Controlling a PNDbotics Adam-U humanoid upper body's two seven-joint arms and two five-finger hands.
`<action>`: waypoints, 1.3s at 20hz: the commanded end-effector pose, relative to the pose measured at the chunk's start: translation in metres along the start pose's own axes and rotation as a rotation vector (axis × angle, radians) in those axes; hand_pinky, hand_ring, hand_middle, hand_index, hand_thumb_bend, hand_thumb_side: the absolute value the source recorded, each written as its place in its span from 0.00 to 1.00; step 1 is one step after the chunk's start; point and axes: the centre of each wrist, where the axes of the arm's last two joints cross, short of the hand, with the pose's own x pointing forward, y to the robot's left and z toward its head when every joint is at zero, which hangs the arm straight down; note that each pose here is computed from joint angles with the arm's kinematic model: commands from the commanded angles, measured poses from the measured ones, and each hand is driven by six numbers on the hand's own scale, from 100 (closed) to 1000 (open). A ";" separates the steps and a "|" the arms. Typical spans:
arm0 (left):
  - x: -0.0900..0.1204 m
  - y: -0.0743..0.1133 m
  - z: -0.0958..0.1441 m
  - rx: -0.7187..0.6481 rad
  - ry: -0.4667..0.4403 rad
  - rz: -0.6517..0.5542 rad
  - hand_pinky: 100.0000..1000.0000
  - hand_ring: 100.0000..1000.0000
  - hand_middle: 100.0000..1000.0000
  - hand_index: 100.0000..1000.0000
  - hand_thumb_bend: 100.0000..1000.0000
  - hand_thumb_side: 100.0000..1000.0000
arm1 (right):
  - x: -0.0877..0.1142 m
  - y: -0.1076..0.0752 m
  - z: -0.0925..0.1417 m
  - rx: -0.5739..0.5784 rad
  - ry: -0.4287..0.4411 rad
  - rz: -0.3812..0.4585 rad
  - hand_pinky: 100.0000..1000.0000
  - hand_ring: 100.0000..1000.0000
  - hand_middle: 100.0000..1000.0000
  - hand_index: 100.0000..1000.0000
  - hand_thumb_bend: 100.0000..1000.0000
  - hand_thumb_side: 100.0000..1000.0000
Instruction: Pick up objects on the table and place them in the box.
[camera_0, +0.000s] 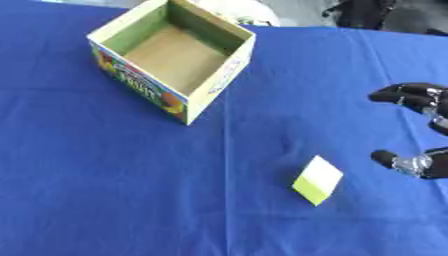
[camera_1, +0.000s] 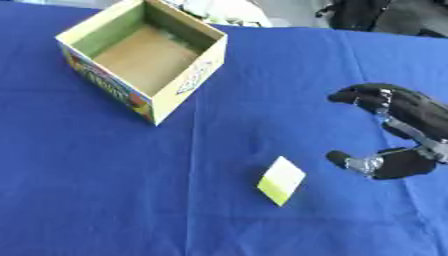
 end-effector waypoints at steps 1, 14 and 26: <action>0.006 0.002 -0.005 -0.019 -0.033 -0.007 0.78 0.73 0.94 0.71 0.11 0.80 | 0.003 -0.012 -0.004 0.045 -0.052 0.025 0.87 0.87 0.81 0.98 0.29 0.63; 0.006 0.001 -0.004 -0.029 -0.028 0.002 0.79 0.73 0.95 0.72 0.11 0.80 | 0.008 -0.013 -0.022 0.184 -0.082 -0.037 0.87 0.87 0.83 1.00 0.20 0.48; 0.006 -0.001 -0.004 -0.033 -0.026 0.010 0.79 0.73 0.95 0.71 0.10 0.80 | 0.008 -0.002 -0.032 0.311 -0.105 -0.035 0.87 0.87 0.82 1.00 0.29 0.53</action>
